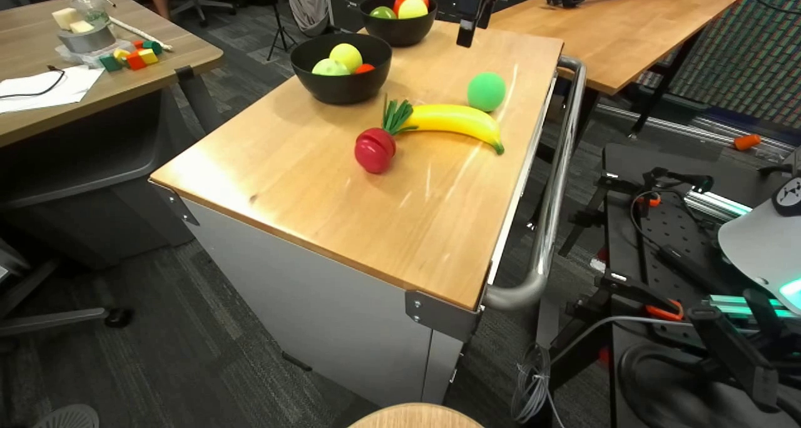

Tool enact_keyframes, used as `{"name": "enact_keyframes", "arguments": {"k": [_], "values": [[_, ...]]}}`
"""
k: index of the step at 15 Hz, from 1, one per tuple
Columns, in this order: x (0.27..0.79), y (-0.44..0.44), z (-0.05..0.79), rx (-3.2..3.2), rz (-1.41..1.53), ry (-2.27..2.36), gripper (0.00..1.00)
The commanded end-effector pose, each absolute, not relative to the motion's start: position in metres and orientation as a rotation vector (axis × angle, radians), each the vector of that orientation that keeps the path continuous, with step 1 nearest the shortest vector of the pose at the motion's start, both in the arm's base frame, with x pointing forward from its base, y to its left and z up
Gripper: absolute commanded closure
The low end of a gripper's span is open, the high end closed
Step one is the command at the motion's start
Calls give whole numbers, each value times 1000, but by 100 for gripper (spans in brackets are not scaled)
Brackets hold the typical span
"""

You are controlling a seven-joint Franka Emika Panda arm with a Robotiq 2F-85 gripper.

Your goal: Place the fruits and vegetables inside the two black bowls

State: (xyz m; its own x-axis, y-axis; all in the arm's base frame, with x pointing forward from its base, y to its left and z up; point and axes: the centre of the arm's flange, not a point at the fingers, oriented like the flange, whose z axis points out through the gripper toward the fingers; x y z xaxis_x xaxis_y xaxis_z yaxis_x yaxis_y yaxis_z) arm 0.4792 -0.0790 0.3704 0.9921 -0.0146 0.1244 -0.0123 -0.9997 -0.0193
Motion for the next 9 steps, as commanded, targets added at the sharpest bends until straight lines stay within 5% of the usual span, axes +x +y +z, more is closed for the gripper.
{"name": "enact_keyframes", "arguments": {"k": [1, 9], "values": [[474, -78, 370, -3116, -200, 24, 0], [501, -74, 323, -3132, -46, 17, 0]]}}
